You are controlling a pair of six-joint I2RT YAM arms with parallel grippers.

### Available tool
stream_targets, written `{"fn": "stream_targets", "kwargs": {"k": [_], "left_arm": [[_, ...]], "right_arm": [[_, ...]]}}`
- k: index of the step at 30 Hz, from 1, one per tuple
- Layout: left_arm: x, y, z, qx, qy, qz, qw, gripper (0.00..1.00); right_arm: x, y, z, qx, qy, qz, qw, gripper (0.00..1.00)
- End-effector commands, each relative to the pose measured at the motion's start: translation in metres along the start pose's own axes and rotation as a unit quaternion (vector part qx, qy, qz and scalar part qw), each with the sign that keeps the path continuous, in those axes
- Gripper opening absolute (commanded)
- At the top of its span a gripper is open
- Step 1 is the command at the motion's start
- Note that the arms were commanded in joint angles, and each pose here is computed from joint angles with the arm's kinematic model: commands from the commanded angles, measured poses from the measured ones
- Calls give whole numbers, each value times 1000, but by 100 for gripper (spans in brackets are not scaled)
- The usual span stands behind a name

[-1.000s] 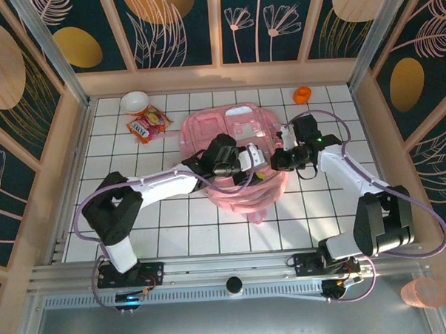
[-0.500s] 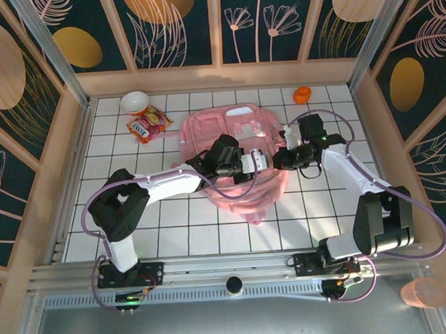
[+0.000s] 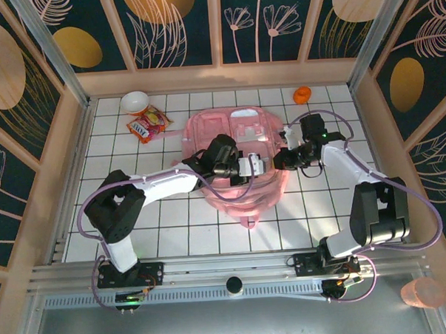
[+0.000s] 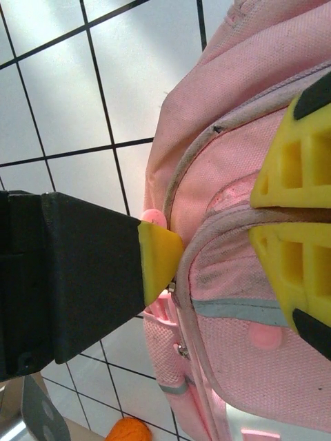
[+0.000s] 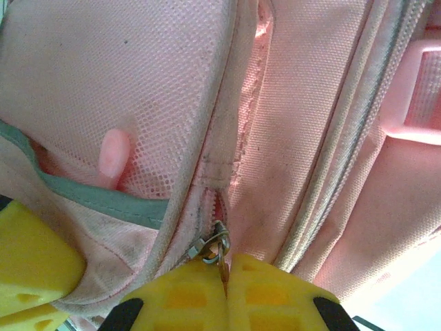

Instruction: Pack the student bag

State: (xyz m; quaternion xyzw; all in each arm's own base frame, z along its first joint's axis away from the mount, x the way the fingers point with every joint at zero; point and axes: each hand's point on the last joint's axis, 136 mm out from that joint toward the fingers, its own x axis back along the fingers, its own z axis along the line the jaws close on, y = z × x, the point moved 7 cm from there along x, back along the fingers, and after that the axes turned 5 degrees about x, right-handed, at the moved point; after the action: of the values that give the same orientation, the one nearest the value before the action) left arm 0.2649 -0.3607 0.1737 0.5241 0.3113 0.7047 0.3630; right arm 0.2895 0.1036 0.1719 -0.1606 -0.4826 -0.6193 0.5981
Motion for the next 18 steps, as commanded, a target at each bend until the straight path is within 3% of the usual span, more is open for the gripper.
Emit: {"fn": "stream_targets", "kwargs": {"k": [1, 3, 5, 6, 8, 11, 13, 17, 18], "left_arm": [[28, 8, -14, 51, -50, -31, 997, 9], [46, 16, 0, 93, -12, -78, 993, 50], [66, 18, 11, 127, 30, -110, 985, 64], [79, 18, 16, 142, 58, -122, 981, 70], [108, 15, 26, 170, 125, -143, 967, 99], [161, -3, 39, 212, 278, -167, 922, 99], [197, -28, 45, 252, 390, -168, 870, 99], [271, -93, 39, 322, 597, -158, 718, 99], [283, -108, 35, 327, 628, -151, 690, 99]], "right_arm": [[24, 41, -31, 24, -103, -103, 989, 16], [31, 37, -27, 36, -107, -118, 987, 49], [41, 31, -25, 44, -121, -138, 982, 99], [48, 29, -26, 46, -132, -152, 979, 99], [60, 26, -31, 47, -157, -185, 969, 99], [75, 25, -38, 60, -186, -260, 946, 99], [78, 24, -45, 72, -193, -315, 926, 99], [67, 17, -68, 75, -195, -386, 898, 99], [61, 16, -73, 78, -198, -394, 894, 99]]}}
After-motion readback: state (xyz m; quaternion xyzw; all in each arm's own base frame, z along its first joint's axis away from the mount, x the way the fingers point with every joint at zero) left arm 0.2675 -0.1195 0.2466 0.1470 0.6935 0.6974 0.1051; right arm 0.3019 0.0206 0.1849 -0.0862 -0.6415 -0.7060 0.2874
